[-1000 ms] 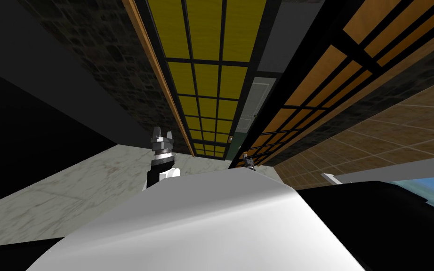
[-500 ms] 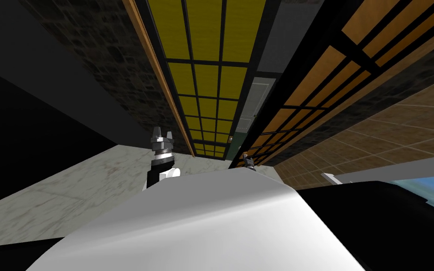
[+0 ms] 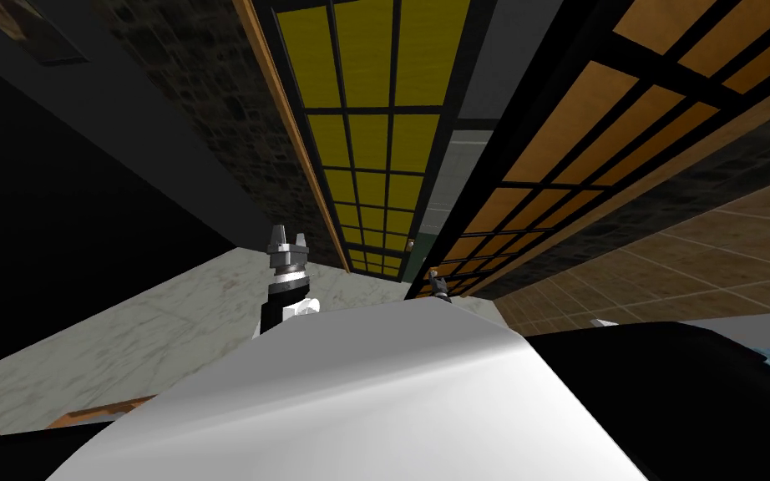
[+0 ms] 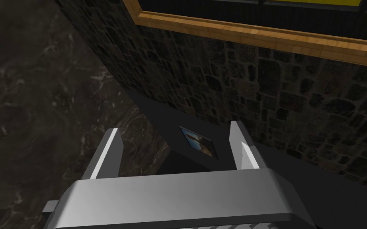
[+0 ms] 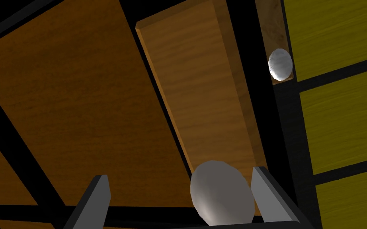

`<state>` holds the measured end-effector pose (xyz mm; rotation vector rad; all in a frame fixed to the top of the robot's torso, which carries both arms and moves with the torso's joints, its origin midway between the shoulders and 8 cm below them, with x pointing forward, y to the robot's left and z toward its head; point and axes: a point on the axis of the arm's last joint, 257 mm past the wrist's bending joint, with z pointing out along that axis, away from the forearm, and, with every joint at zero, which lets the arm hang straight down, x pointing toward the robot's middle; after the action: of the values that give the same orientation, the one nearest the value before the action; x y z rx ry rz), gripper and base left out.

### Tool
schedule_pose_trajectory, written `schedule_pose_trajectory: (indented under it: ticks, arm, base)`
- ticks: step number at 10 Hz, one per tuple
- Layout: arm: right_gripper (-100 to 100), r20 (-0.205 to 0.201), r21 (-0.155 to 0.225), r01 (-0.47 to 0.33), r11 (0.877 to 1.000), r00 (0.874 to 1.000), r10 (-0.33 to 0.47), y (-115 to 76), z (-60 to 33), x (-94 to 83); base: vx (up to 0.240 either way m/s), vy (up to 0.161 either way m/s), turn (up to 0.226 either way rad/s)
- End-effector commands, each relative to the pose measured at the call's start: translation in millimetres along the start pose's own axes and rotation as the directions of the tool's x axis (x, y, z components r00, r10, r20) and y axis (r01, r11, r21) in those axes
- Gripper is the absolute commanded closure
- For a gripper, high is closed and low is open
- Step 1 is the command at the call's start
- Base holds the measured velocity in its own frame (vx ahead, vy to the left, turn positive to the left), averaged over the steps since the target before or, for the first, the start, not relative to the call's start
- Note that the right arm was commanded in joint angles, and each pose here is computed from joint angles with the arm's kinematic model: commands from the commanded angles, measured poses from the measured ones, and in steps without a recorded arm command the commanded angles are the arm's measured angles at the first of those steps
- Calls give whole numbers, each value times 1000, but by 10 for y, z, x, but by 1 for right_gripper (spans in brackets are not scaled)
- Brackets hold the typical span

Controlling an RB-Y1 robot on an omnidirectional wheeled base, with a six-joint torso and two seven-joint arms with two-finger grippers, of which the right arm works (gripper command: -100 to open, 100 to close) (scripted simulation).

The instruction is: Pull the door open

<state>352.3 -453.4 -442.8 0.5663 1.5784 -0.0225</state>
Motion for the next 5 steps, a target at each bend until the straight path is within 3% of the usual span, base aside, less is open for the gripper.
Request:
schedule_pose_trajectory:
  ticks: [1,2,4,5]
  arm:
    - [100,-4,34,-31,999,1000,31,-154,-51,-3]
    - [100,0,34,-60,998,998,60,-143,-44,-9]
    - [100,1,34,-60,998,998,60,-142,-42,-12]
    - [100,10,35,-117,993,993,117,-122,-29,-22]
  base:
    - [-77,-69,114]
    - [-80,-61,127]
    - [-31,-17,11]
    - [-54,-36,173]
